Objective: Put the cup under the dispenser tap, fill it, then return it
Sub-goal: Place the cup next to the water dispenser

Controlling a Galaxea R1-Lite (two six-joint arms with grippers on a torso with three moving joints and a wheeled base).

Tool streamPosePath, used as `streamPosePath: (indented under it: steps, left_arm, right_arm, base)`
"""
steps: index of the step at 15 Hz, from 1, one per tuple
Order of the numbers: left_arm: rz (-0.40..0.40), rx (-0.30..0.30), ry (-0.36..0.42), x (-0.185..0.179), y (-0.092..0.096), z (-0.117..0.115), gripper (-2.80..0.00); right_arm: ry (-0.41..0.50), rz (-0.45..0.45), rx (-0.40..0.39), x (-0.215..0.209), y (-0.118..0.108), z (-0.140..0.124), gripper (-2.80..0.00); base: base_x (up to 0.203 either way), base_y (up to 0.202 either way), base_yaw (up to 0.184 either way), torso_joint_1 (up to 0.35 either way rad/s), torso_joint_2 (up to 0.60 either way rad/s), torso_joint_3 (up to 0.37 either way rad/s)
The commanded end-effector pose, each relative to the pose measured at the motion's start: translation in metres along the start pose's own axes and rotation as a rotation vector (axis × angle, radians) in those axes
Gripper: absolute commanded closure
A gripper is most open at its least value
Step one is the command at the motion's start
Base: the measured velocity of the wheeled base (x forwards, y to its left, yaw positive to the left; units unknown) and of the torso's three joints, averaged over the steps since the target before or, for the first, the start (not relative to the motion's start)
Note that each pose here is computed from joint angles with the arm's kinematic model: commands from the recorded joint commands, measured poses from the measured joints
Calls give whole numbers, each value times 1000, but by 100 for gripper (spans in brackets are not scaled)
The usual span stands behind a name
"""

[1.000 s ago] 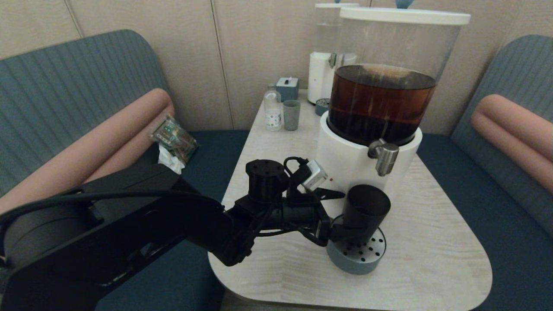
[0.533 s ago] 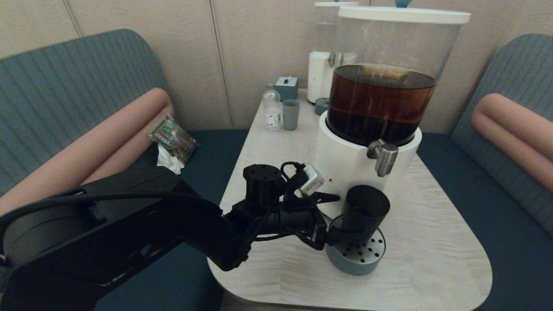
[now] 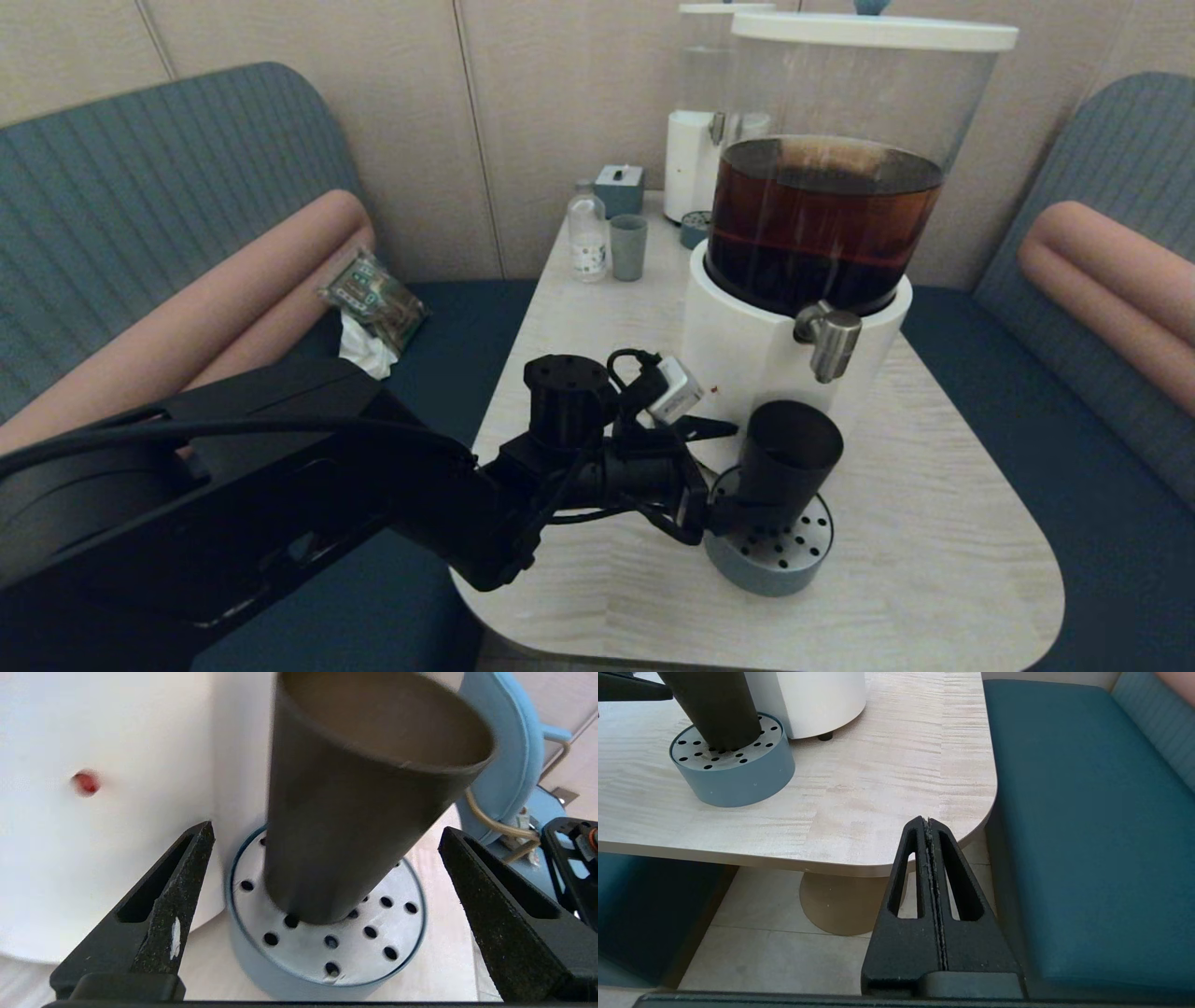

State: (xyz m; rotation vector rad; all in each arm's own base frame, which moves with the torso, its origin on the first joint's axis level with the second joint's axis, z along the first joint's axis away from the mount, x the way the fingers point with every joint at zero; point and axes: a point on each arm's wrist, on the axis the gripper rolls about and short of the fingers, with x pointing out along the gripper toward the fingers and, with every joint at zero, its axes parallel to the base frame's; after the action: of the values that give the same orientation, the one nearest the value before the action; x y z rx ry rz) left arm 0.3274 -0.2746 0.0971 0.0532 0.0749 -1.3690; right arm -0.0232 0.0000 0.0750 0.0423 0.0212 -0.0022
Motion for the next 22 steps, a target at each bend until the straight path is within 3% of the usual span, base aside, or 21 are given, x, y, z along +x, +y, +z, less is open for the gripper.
streamPosePath:
  steps: [1,22]
  left_arm:
    - [-3,6,-7,2,-2,3,-280]
    - [2,10,-9,22,-3,6,-280]
  right_arm:
    - [2,0,1,0,0,0,0]
    - [2,0,1,0,0,0,0]
  base:
    - [0,0,0,0,0,0]
    - [0,0,0,0,0,0]
